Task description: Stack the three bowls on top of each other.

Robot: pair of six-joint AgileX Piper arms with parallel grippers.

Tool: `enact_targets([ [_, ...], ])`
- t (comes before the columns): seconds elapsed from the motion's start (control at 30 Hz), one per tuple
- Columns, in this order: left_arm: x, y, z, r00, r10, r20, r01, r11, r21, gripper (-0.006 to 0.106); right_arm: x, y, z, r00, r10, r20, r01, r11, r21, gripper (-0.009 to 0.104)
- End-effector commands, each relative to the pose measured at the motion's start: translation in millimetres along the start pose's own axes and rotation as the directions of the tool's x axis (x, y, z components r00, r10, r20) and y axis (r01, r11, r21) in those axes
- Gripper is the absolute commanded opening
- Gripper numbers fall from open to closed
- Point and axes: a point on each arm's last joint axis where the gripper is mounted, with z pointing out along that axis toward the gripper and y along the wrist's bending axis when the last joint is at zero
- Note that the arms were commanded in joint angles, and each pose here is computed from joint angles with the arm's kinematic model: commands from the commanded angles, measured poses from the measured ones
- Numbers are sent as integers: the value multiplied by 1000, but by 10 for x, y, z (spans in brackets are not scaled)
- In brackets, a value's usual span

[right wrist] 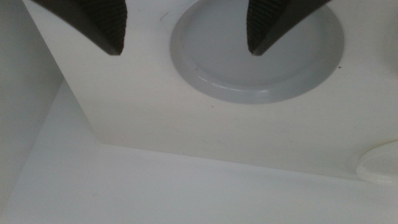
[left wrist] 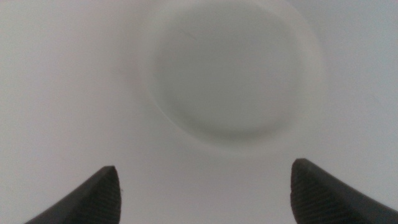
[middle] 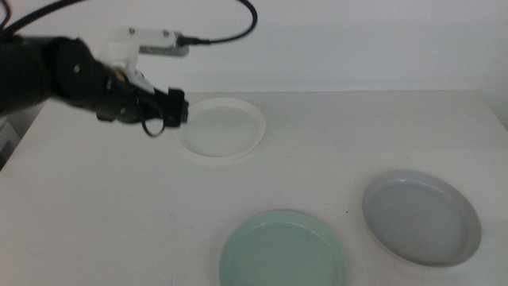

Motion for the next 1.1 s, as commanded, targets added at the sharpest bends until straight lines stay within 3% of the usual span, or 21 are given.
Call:
enact_targets([
  [0.0,-344,65,-101,991,-25,131,31,999,-39,105,-83,-19,-13,997,-7,81,5,1000,23,50],
  [0.3,-705,140,716,995,-37,95,43,996,-71,105,-83,-19,-13,997,-7,81,5,1000,23,50],
  [0.47,-671,200,1198,998,-42,47,45,996,-81,105,-83,-19,-13,997,-7,81,5,1000,23,50],
  [0.7,-552,337,1492,998,-64,-6,63,993,-102,102,-83,-19,-13,997,-7,81,5,1000,23,50],
  [0.83,-492,391,1570,996,-86,-27,83,991,-105,75,-83,-19,-13,997,-7,81,5,1000,23,50],
  [1.07,-454,394,1625,995,-87,-38,82,991,-106,0,-83,-19,-13,997,-7,81,5,1000,23,50],
])
